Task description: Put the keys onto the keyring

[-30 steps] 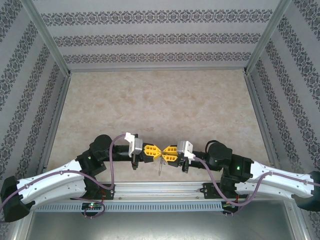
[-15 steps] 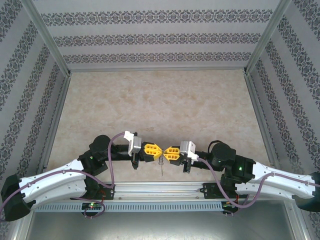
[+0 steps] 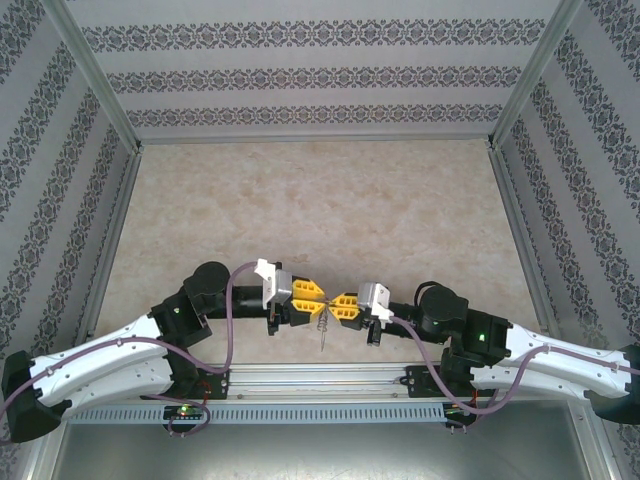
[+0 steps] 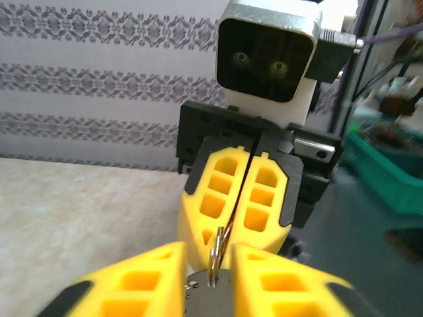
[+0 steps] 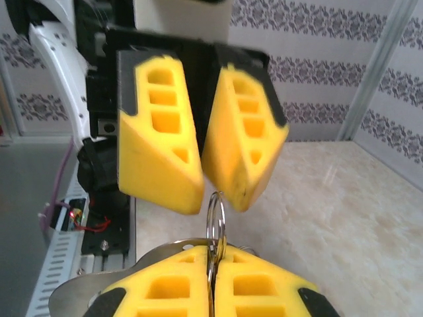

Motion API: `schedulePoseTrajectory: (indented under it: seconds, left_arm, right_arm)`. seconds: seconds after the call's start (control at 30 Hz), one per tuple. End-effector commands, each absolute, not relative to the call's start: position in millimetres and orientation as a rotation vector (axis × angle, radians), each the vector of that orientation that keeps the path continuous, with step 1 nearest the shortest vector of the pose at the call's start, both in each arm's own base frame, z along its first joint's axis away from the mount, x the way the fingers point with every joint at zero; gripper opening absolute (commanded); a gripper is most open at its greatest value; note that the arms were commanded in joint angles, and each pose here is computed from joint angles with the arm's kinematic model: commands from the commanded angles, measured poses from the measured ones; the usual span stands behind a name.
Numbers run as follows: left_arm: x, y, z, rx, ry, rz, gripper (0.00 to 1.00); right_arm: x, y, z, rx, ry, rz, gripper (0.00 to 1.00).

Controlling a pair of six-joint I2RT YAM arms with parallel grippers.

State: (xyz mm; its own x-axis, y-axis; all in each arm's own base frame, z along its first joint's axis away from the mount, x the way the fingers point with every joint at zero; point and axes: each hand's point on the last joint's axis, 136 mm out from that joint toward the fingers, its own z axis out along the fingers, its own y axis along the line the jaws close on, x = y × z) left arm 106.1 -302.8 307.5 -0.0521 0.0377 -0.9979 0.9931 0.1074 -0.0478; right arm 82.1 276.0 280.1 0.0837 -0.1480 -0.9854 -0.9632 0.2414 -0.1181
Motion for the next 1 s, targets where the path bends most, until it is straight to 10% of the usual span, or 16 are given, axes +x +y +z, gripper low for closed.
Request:
schedulePoseTrajectory:
  seconds: [0.0,0.97]
  left_arm:
    - [111,-294,299,1.183,1.409,-1.02,0.34]
    - [107,-313,264,1.445,1.579,-0.843,0.44]
  right_arm:
    - [91,267,286,-1.159,1.371,0.794,0.0]
    - [92,272,250,-1.402,1.561,0.648,0.0]
